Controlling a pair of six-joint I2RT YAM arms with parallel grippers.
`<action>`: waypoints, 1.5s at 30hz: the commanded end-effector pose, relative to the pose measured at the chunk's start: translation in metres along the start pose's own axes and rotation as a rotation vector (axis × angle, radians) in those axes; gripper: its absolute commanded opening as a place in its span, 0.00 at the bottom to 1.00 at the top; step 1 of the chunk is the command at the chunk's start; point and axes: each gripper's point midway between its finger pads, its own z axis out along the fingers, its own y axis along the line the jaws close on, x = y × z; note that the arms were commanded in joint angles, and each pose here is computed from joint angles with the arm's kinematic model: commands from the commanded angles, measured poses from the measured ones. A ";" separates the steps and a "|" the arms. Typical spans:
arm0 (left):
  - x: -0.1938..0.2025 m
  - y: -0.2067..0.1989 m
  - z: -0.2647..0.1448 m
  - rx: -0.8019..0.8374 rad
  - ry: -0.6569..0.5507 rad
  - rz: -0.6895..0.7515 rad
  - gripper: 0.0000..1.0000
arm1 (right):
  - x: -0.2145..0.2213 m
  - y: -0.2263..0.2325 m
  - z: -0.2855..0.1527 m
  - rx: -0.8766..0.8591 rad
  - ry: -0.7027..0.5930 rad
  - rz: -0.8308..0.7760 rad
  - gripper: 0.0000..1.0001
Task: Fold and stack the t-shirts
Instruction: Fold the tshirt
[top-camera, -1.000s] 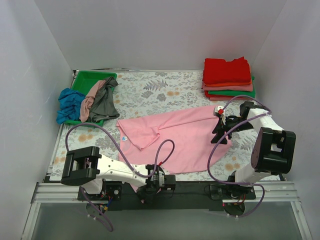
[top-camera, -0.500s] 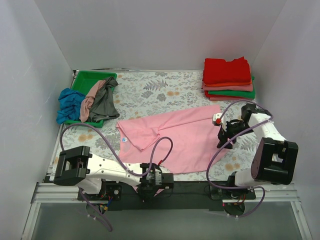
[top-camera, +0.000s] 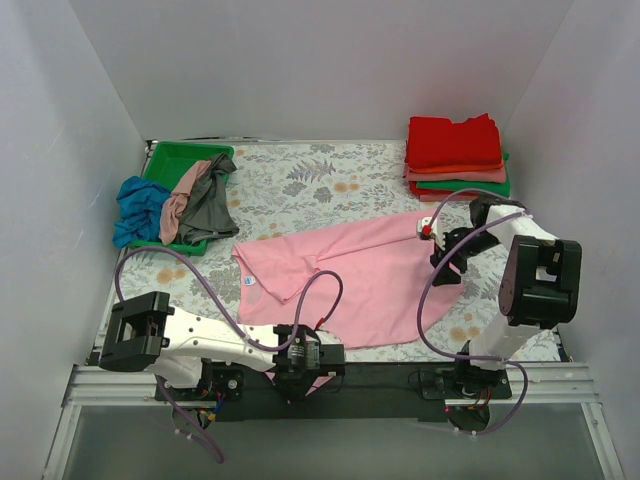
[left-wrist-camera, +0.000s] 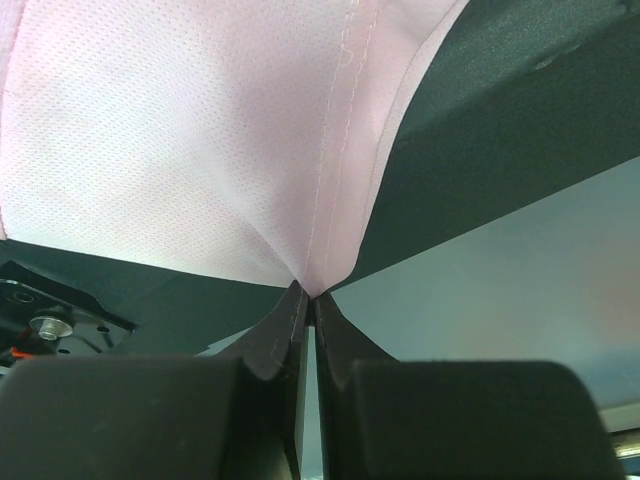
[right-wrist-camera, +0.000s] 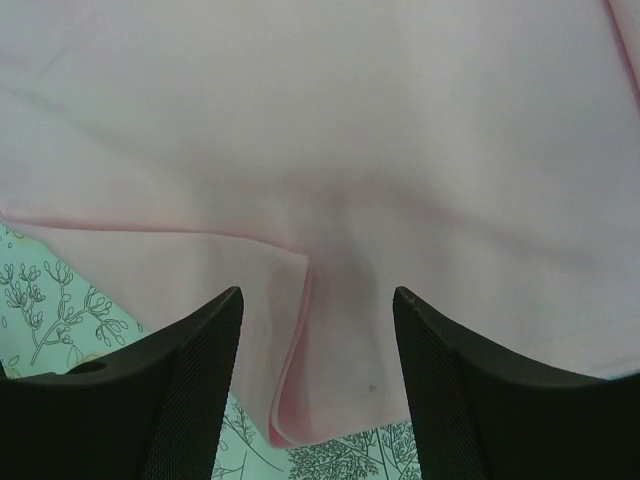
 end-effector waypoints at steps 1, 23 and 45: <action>-0.004 -0.004 -0.011 0.039 -0.044 -0.014 0.00 | -0.006 -0.008 0.004 -0.003 0.010 0.007 0.68; -0.032 0.007 -0.036 0.113 -0.153 -0.112 0.00 | 0.006 -0.001 0.009 0.007 0.075 0.065 0.01; -0.063 0.018 -0.063 0.318 -0.230 -0.211 0.00 | -0.011 0.004 0.024 -0.048 0.011 0.048 0.49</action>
